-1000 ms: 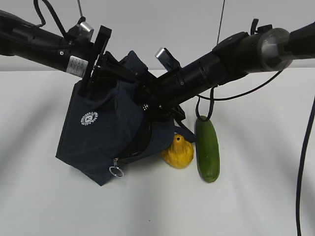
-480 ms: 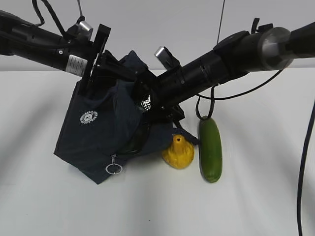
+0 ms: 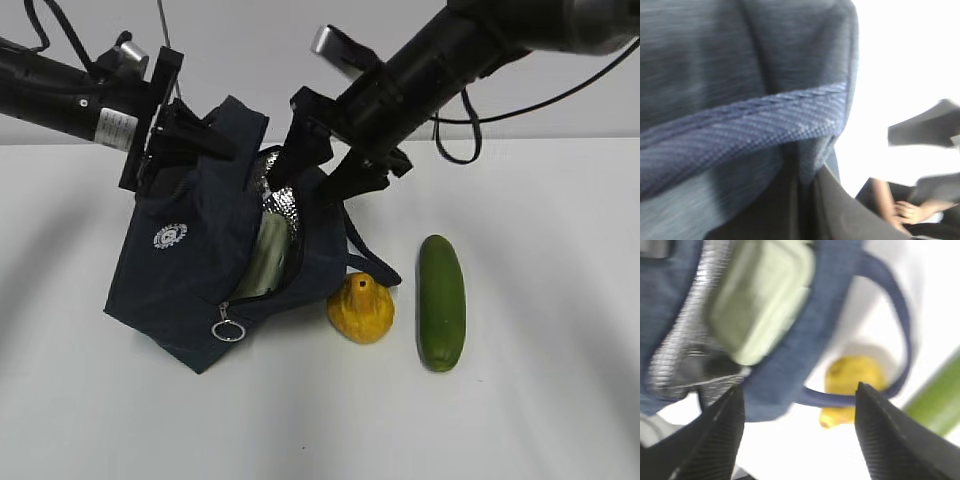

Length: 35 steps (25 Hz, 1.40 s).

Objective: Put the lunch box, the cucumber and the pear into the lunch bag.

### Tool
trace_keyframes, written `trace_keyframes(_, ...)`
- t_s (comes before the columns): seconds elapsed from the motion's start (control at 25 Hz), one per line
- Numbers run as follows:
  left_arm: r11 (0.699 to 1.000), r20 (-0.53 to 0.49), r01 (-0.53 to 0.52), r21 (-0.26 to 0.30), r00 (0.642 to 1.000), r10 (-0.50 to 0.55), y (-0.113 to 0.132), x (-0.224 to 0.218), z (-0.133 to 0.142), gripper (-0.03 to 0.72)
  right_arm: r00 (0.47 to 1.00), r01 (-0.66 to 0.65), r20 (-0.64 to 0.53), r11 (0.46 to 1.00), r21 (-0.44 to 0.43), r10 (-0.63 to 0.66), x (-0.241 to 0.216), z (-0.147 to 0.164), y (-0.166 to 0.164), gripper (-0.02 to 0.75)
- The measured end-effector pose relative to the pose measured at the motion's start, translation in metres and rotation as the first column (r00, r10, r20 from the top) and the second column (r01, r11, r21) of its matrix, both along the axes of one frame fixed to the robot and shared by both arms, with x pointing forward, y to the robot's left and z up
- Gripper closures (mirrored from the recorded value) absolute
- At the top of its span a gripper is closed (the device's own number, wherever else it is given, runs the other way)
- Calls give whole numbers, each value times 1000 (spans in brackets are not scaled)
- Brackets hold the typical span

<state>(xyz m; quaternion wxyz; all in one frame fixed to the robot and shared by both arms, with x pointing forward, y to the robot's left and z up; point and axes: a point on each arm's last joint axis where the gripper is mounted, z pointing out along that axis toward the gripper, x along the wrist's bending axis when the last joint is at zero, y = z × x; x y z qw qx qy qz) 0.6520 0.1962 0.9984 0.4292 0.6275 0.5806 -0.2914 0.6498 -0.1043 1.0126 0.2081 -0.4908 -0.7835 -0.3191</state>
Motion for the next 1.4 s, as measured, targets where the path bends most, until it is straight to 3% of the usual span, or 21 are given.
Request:
trace_keyframes(0.32, 987, 2, 18, 157, 1000, -19, 23, -5, -1, 686, 990, 105, 117, 955, -279, -74, -17, 47, -30, 228)
trace_keyframes(0.48, 979, -24, 22, 202, 1000, -17, 26, -6, -4, 686, 986, 165, 96, 884, -437, -136, -19, 29, -46, 238)
trace_keyframes(0.68, 973, -7, 21, 228, 1000, -20, 27, -9, 4, 686, 982, 154, 3, 795, -587, -188, -34, -13, -61, 239)
trace_keyframes(0.96, 972, 2, 18, 232, 1000, -19, 28, -10, 8, 686, 966, 228, 39, 773, -592, -255, -29, -45, -63, 239)
trace_keyframes(1.4, 972, -2, 16, 232, 1000, -16, 28, -10, 8, 686, 962, 193, -25, 743, -641, -271, -19, -97, -61, 239)
